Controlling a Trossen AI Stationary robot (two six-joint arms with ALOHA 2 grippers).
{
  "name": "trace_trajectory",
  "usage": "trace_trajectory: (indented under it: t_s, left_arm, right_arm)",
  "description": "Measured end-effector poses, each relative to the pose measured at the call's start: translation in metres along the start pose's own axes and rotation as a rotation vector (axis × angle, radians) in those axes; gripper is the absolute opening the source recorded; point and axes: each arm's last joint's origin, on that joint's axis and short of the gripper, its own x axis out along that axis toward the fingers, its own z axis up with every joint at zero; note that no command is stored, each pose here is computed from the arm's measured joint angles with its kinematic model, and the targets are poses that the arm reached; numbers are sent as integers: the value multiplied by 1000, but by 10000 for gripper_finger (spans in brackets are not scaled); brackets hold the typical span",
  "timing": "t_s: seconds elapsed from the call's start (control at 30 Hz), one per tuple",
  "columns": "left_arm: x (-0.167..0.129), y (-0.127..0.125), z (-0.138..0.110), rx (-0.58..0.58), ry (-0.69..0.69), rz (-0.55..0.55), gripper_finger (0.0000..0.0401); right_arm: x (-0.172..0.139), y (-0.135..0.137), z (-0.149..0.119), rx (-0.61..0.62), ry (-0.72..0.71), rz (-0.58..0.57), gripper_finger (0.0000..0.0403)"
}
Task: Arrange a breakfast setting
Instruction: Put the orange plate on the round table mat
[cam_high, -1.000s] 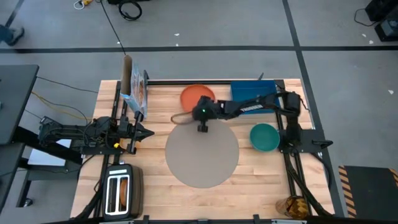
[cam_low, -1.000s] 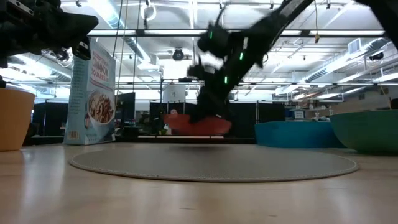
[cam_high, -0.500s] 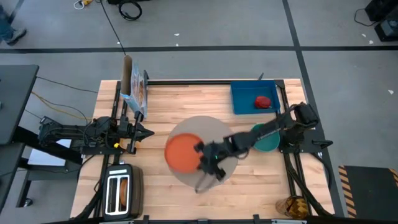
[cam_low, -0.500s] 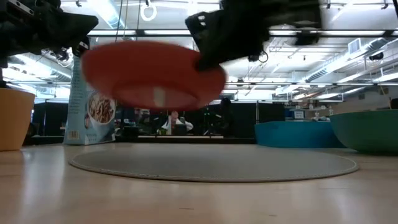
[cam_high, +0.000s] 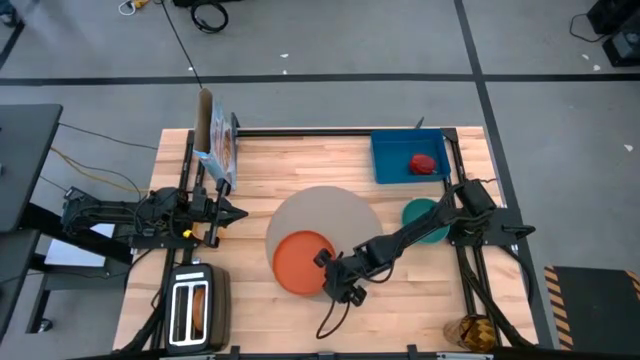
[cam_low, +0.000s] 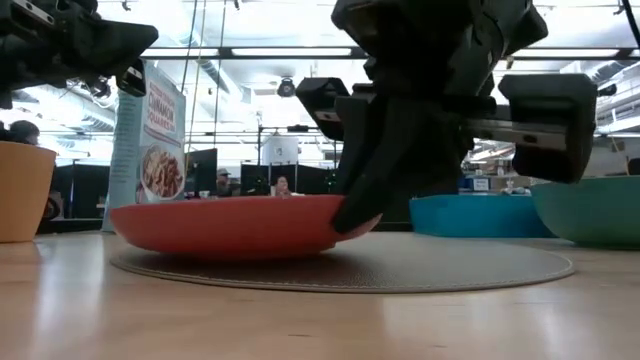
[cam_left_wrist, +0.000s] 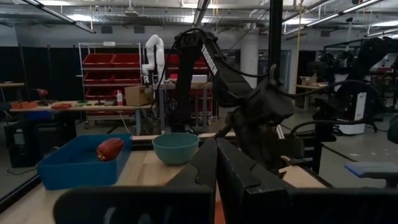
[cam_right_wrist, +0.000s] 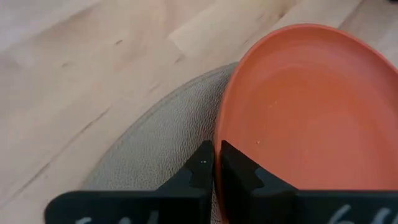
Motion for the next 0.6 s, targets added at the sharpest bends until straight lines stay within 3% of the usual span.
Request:
trace_trajectory:
  t_s: [0.3,0.47,0.6]
  left_arm:
    - [0,0,0,0,1,0,9]
    - [0,0,0,0,-1,0,9]
    - [0,0,0,0,0,0,9]
  right_arm:
    - [-17,3,15,156,-43,-34,116]
    - [-77,1,22,332,60,-185,158]
    - [-129,1,3,586,255,-262,165]
